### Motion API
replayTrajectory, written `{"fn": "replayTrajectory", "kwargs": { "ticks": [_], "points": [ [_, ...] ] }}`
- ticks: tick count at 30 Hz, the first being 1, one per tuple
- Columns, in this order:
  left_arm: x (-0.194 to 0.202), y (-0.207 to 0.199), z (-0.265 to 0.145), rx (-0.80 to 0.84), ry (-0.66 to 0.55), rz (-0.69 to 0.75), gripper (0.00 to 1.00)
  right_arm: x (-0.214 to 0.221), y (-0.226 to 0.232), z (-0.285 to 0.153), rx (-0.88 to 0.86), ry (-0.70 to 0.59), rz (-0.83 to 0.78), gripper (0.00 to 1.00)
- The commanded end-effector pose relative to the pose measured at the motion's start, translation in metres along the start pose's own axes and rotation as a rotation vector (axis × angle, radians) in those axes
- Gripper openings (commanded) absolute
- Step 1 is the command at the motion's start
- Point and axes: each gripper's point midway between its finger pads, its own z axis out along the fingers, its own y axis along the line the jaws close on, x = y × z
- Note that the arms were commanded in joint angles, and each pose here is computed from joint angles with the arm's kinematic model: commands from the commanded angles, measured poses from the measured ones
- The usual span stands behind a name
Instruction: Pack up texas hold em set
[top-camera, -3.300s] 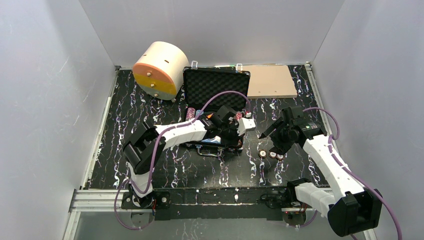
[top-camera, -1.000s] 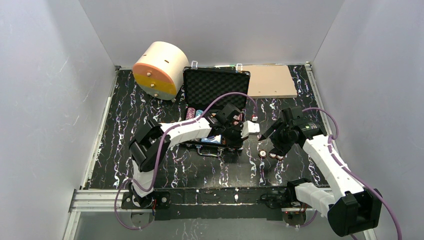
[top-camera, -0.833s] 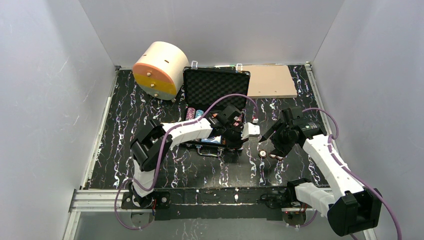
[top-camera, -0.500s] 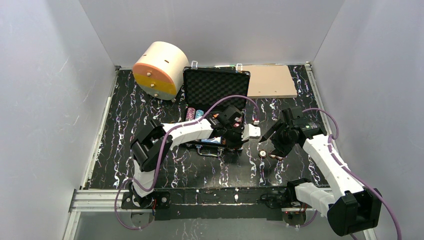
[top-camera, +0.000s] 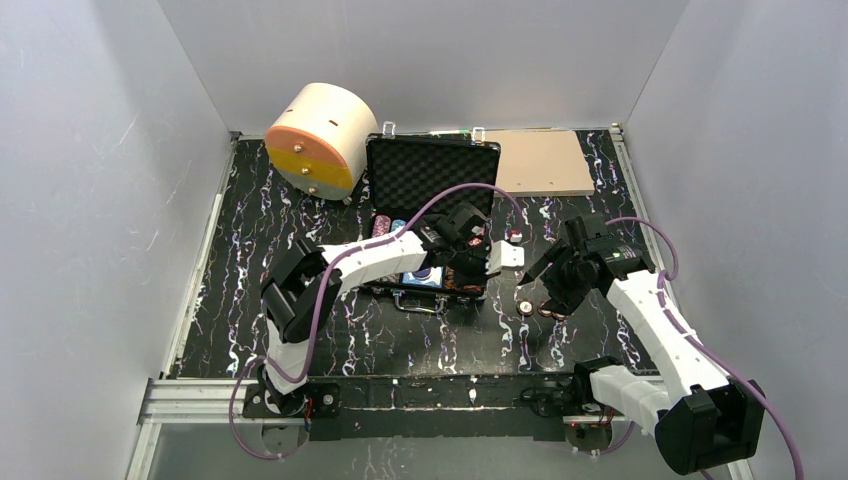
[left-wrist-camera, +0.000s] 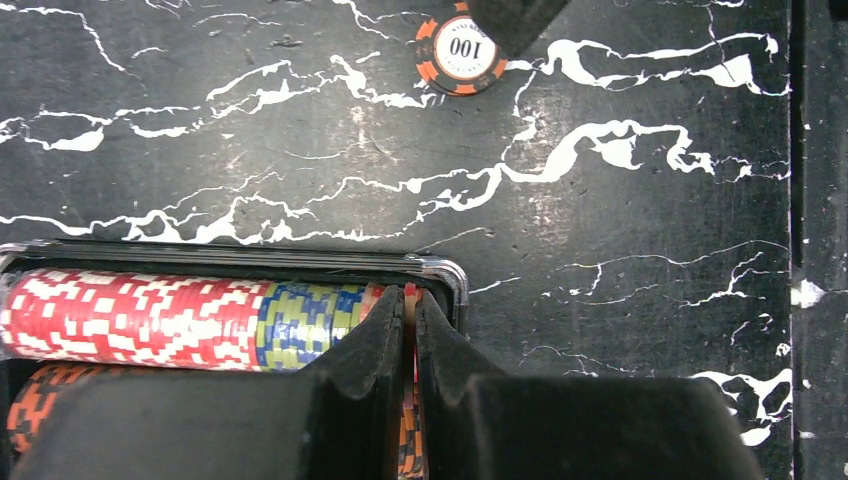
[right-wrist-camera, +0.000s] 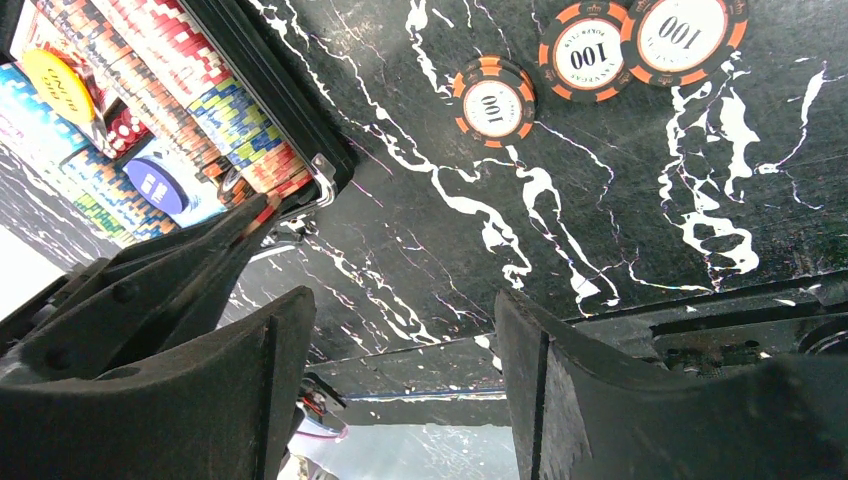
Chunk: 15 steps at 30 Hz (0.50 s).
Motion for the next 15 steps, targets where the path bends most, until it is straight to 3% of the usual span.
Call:
{"fn": "replayTrajectory", "kwargs": {
  "ticks": [1,6,15],
  "points": [
    [-0.016,0.009,-0.011,-0.025,-0.024,0.040,0.00,-0.001,0.005,-0.006,-0.026,-0.007,0.010,0.74],
    [-0.004,0.006,-0.005,-0.017,0.002,0.030,0.00,-0.001,0.004,-0.007,-0.022,-0.012,0.008,0.74],
    [-0.024,0.003,-0.019,-0.013,-0.044,0.023,0.00,-0.001,0.006,-0.005,-0.028,-0.006,0.010,0.74]
  ]
}}
